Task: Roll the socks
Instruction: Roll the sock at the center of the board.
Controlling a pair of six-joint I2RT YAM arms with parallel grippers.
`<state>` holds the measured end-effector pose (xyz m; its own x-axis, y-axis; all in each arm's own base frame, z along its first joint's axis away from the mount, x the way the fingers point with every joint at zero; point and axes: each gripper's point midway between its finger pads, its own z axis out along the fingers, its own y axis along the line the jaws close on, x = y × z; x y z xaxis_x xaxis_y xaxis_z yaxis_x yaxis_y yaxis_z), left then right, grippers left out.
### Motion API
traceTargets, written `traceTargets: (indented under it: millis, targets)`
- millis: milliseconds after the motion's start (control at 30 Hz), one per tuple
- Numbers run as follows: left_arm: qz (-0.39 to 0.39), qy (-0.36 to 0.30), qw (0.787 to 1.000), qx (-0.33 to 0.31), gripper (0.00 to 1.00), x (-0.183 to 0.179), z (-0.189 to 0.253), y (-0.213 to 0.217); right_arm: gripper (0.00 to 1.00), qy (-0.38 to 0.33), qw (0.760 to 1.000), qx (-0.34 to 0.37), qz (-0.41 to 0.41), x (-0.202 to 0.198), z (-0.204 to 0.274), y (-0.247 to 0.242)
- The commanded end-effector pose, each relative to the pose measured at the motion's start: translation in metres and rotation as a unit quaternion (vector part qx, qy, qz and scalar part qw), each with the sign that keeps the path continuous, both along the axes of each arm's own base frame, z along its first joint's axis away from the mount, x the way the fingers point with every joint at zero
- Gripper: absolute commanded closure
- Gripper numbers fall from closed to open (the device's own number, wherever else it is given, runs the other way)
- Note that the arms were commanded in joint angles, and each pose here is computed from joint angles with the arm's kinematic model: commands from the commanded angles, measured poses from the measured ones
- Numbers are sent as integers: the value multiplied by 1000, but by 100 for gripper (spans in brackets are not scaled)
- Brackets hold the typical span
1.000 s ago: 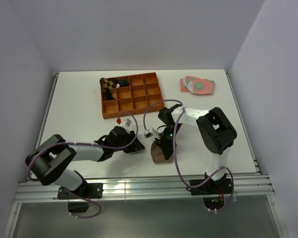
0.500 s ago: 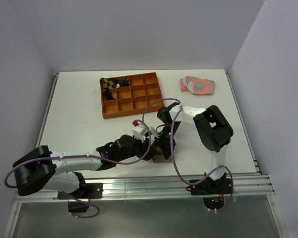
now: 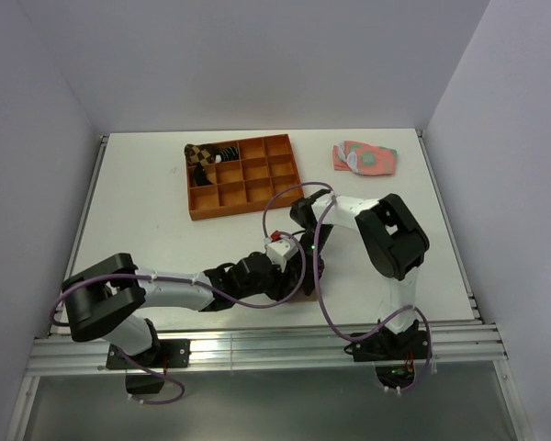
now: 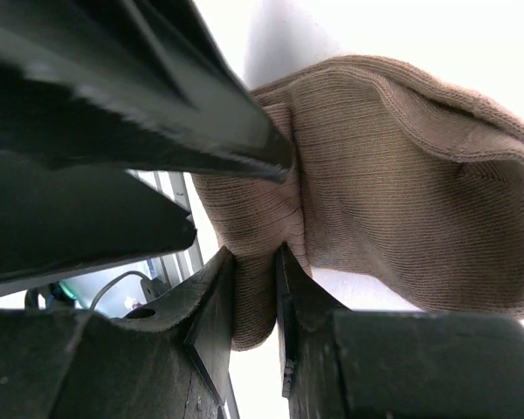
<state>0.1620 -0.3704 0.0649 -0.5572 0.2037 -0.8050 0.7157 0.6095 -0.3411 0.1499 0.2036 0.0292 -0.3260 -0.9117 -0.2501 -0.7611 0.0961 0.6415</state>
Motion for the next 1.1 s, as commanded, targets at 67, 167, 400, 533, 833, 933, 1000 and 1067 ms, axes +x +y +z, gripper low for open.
traceTargets:
  millis: [67, 167, 400, 533, 833, 933, 1000, 1067]
  targets:
    - [-28, -22, 999, -28, 48, -1, 14, -19, 81, -9, 1000, -7, 0, 9, -2, 1]
    - [-36, -16, 998, -38, 47, -5, 13, -21, 81, -13, 1000, -10, -4, 10, -4, 0]
    - [-55, 14, 998, -38, 49, -16, -5, -24, 80, -21, 1000, -12, -15, 14, -7, 2]
    - [-51, 23, 998, -38, 49, -18, -13, -23, 79, -25, 999, -12, -19, 15, -6, 3]
    - [-53, 56, 996, -42, 89, -29, -31, -16, 66, -69, 997, -8, -40, 24, -4, 4]
    - [-49, 66, 995, -52, 100, -33, -34, -12, 60, -89, 995, 3, -52, 31, 3, 8]
    - [-49, 68, 995, -52, 100, -35, -37, -9, 57, -99, 993, 13, -61, 35, 11, 9]
    - [-49, 71, 995, -55, 100, -36, -38, -9, 54, -110, 991, 26, -69, 40, 21, 11]
